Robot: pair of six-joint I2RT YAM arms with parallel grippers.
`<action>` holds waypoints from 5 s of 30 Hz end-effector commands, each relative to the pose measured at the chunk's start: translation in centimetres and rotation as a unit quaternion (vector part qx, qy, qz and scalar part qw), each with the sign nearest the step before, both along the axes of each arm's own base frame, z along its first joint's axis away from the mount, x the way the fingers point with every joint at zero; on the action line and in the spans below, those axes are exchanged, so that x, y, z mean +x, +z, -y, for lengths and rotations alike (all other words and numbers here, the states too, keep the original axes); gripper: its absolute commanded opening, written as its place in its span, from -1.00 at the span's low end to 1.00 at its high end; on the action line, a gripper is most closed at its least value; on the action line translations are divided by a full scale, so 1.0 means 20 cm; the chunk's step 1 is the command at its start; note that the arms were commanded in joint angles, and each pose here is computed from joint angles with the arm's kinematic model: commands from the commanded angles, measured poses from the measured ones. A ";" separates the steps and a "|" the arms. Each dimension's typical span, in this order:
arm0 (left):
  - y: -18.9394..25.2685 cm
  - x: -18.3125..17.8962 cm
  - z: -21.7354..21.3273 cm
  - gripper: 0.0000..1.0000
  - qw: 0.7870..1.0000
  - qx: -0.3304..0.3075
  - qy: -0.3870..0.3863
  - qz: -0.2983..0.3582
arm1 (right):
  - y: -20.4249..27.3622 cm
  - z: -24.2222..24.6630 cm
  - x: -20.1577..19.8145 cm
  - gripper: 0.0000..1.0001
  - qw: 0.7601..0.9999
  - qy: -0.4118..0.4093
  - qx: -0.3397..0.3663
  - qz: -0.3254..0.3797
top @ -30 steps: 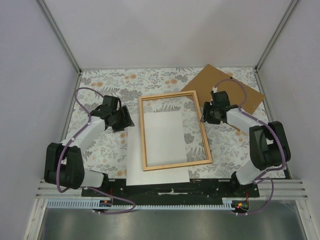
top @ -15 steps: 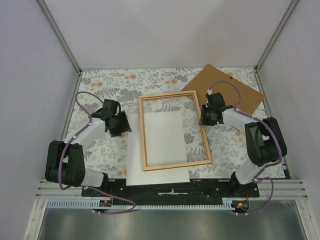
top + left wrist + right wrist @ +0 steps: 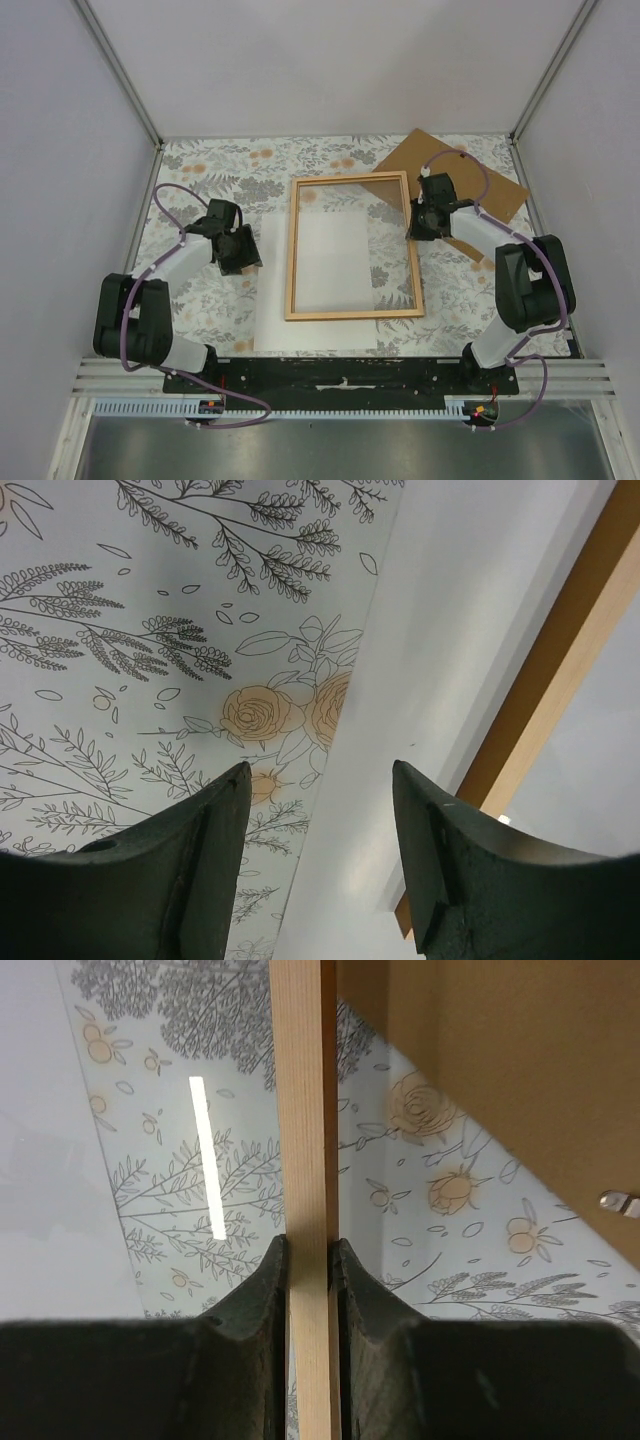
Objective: Put the photo into the frame
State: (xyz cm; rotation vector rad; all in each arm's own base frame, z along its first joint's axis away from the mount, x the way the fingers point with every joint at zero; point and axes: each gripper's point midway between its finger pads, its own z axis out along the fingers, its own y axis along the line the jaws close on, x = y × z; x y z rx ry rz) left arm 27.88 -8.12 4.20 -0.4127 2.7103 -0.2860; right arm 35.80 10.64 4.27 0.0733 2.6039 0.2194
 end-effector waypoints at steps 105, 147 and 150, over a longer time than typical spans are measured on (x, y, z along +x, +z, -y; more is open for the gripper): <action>0.54 0.38 0.13 0.37 0.986 0.014 0.005 0.167 | 0.67 -1.57 0.28 0.39 0.959 0.070 0.267 0.067; -0.25 -0.37 0.41 0.25 0.984 0.091 -0.145 -0.042 | -0.05 -0.49 -0.28 0.56 0.979 -0.001 0.203 -0.008; -0.21 -0.40 0.41 0.25 0.986 0.076 -0.144 -0.037 | -0.10 -0.48 -0.42 0.55 0.981 -0.004 0.194 -0.020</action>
